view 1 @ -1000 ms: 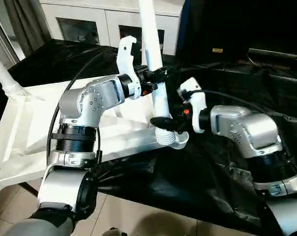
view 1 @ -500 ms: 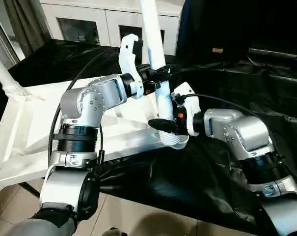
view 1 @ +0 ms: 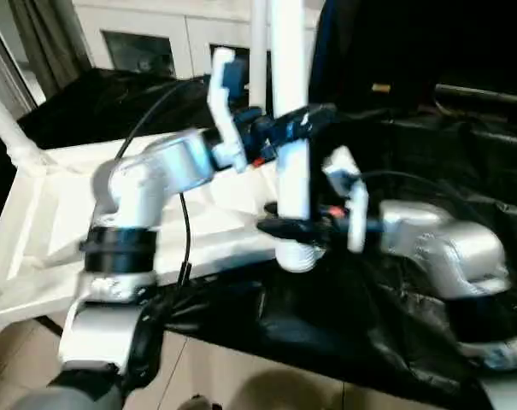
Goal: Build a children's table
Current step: Rotate table base
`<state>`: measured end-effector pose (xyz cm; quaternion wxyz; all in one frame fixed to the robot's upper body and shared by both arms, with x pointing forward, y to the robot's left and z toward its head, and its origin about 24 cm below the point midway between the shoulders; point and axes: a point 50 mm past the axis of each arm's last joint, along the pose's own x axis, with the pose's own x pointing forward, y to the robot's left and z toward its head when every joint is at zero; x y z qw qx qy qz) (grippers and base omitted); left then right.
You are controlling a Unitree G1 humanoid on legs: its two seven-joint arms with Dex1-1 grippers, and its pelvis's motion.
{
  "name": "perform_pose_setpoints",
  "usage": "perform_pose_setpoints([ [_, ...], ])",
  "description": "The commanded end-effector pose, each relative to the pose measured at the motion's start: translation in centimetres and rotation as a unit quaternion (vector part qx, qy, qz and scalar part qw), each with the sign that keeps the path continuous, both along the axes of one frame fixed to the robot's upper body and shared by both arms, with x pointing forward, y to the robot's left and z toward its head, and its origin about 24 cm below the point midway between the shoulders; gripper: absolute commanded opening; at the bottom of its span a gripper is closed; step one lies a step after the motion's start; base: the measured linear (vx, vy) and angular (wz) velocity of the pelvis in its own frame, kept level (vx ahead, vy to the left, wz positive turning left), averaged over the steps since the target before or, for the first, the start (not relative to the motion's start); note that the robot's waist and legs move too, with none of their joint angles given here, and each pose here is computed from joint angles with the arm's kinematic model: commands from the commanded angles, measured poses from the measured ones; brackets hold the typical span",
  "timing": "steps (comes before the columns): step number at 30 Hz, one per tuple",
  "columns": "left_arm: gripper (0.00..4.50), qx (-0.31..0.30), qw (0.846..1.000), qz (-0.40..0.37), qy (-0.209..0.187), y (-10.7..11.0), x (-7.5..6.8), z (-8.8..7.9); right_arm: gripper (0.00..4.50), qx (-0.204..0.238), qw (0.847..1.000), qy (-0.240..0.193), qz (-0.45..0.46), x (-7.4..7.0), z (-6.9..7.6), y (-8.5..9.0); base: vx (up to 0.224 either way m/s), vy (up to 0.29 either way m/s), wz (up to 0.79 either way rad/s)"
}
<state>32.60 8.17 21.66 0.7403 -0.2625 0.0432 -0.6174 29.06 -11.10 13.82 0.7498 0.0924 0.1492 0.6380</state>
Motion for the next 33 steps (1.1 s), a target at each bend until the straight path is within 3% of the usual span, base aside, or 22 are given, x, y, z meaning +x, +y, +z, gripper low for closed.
perform_pose_setpoints([
  [1, 2.96, -0.009, 1.0, -0.025, -0.011, 0.3, -0.6, 0.4, 1.93, 0.019, 0.999, -0.012, 0.025, -0.5, 1.0, 0.0, 0.0, 0.0, 0.0],
  [5, 2.6, 0.009, 0.999, -0.046, -0.021, 0.1, -1.1, 0.3, 1.93, 0.023, 0.999, -0.005, 0.045, -1.1, 0.8, -0.2, 0.0, 0.0, 0.0],
  [13, 1.9, 0.003, 0.999, -0.032, -0.017, 0.0, -0.6, 0.4, 1.93, 0.008, 0.999, -0.006, 0.052, -1.5, 0.6, -0.5, 0.0, 0.0, 0.0],
  [19, 1.83, 0.006, 1.0, -0.007, -0.017, 0.1, -0.3, 0.4, 1.93, -0.002, 0.999, -0.014, 0.046, -1.4, 0.6, -0.4, 0.0, 0.0, 0.0],
  [21, 1.83, 0.006, 1.0, -0.005, -0.02, 0.1, -0.4, 0.5, 2.63, -0.01, 0.999, -0.02, 0.029, -1.0, 0.3, -0.3, 0.0, 0.0, 0.0],
  [33, 1.82, 0.04, 0.996, 0.07, -0.028, -0.1, 0.4, 0.7, 3.52, -0.057, 0.994, -0.05, -0.082, 1.6, -0.3, -0.2, 0.0, 0.0, 0.0],
])
